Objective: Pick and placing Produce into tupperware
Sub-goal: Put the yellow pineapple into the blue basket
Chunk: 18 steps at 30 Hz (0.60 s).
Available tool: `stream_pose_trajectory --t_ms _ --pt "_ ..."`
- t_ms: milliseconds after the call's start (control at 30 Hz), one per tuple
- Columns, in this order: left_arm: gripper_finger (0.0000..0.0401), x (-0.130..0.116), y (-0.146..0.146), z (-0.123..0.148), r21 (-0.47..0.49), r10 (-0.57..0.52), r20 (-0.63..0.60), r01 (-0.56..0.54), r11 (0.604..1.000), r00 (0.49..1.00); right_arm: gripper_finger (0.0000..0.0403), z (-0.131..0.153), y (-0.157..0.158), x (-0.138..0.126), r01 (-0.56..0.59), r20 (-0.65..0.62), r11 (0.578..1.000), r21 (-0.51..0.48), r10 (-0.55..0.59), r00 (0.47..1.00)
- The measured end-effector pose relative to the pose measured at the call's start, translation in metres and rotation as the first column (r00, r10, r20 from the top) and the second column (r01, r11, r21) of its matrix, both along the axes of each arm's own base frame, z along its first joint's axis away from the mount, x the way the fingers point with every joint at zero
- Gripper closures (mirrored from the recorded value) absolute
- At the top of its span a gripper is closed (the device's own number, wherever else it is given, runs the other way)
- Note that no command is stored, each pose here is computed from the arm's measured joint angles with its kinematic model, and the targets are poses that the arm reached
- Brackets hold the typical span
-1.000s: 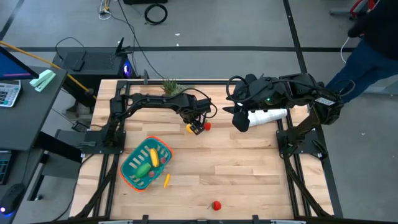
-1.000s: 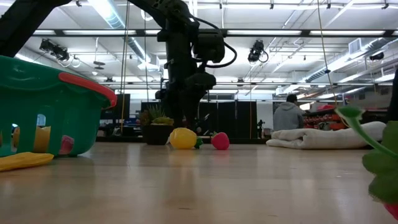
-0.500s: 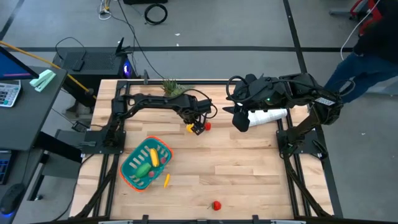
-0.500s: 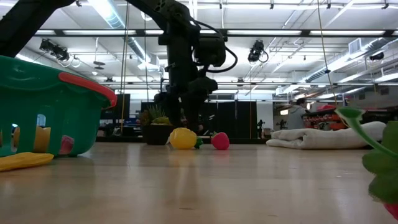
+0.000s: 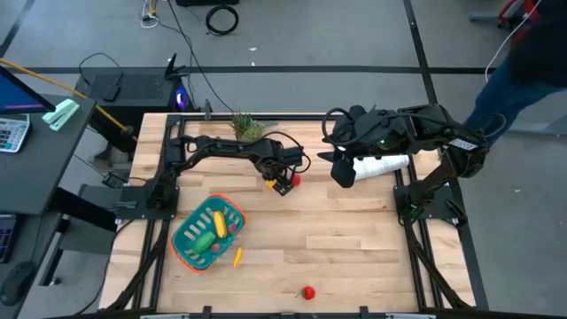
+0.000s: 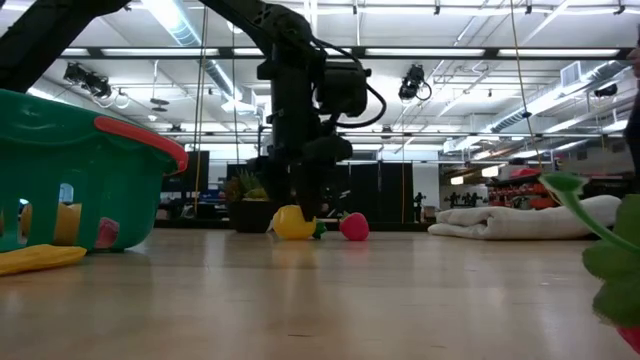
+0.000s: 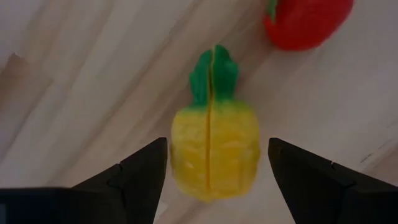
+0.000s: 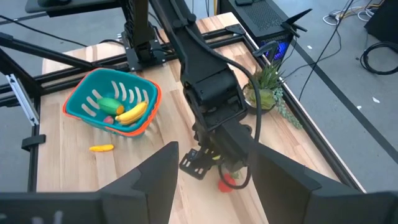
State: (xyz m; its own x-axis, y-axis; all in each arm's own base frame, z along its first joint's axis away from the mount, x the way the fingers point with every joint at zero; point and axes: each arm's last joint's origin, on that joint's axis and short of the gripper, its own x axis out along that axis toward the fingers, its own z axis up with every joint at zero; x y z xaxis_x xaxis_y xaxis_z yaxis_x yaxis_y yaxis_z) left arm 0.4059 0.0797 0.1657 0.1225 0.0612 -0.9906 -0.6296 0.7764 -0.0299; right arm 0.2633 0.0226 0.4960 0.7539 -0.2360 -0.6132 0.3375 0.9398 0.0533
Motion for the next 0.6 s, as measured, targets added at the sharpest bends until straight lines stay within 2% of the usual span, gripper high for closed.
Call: stream_pose_trajectory --t_ms 300,600 --pt "0.0122 0.0009 -0.0012 -0.0042 -0.001 -0.004 -0.009 0.004 1.0 1.0 0.0199 -0.0002 0.0 -0.0002 0.0 -0.003 1.0 -0.001 0.0 1.0" --pt "0.0206 0.002 -0.0079 -0.0041 -0.001 -0.024 -0.011 0.024 1.0 1.0 0.0199 -0.0003 -0.0001 -0.0002 -0.008 -0.007 1.0 -0.011 0.008 1.0"
